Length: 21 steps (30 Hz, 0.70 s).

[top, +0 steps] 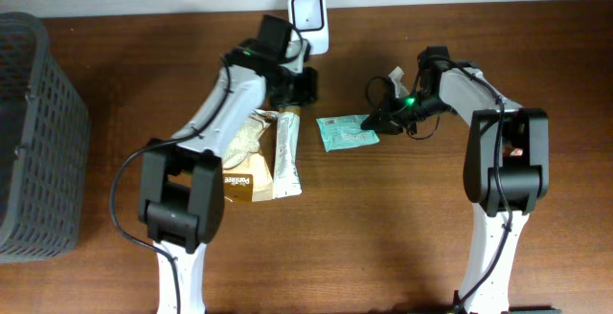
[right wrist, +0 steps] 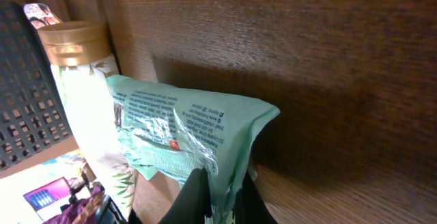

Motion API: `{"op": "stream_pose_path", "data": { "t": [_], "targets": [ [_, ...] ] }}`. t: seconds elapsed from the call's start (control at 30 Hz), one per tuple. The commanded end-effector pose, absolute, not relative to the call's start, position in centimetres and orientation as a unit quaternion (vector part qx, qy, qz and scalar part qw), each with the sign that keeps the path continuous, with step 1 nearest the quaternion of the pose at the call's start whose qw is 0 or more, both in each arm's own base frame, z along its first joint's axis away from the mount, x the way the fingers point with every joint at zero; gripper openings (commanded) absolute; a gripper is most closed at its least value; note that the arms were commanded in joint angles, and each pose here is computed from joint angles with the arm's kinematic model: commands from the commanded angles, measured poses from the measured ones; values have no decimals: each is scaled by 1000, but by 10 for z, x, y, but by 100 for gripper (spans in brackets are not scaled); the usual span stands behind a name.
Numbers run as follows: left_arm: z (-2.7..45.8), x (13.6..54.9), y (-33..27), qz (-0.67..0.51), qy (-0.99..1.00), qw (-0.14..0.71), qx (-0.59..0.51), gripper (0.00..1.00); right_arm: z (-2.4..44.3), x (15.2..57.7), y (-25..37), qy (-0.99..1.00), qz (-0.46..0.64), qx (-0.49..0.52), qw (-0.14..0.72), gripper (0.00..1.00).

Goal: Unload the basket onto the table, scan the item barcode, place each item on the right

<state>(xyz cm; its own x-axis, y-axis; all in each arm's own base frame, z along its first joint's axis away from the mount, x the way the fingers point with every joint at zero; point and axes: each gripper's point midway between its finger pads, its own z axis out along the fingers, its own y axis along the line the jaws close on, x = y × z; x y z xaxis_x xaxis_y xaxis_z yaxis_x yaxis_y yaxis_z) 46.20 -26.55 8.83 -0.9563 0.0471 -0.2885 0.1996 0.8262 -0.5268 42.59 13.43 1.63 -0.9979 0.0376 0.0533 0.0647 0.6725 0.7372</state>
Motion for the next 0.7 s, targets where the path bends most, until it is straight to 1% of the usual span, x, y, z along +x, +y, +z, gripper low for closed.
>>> {"op": "stream_pose_path", "data": {
  "t": [0.0, 0.1, 0.23, 0.37, 0.67],
  "targets": [
    [86, 438, -301, -334, 932, 107, 95, 0, 16, 428, 131, -926, -377, -26, 10, 4],
    [77, 431, -307, -316, 937, 104, 102, 0, 16, 428, 131, -926, -377, -25, 10, 4],
    [60, 432, -306, -307, 942, 96, 96, 0, 16, 428, 131, -926, -377, -23, 9, 4],
    [39, 427, -303, -299, 949, 68, 77, 0, 16, 428, 131, -926, -377, -24, 10, 4],
    [26, 435, -277, -256, 963, 69, 48, 0, 15, 426, 130, -927, -373, -24, 13, 4]
  ]
}}
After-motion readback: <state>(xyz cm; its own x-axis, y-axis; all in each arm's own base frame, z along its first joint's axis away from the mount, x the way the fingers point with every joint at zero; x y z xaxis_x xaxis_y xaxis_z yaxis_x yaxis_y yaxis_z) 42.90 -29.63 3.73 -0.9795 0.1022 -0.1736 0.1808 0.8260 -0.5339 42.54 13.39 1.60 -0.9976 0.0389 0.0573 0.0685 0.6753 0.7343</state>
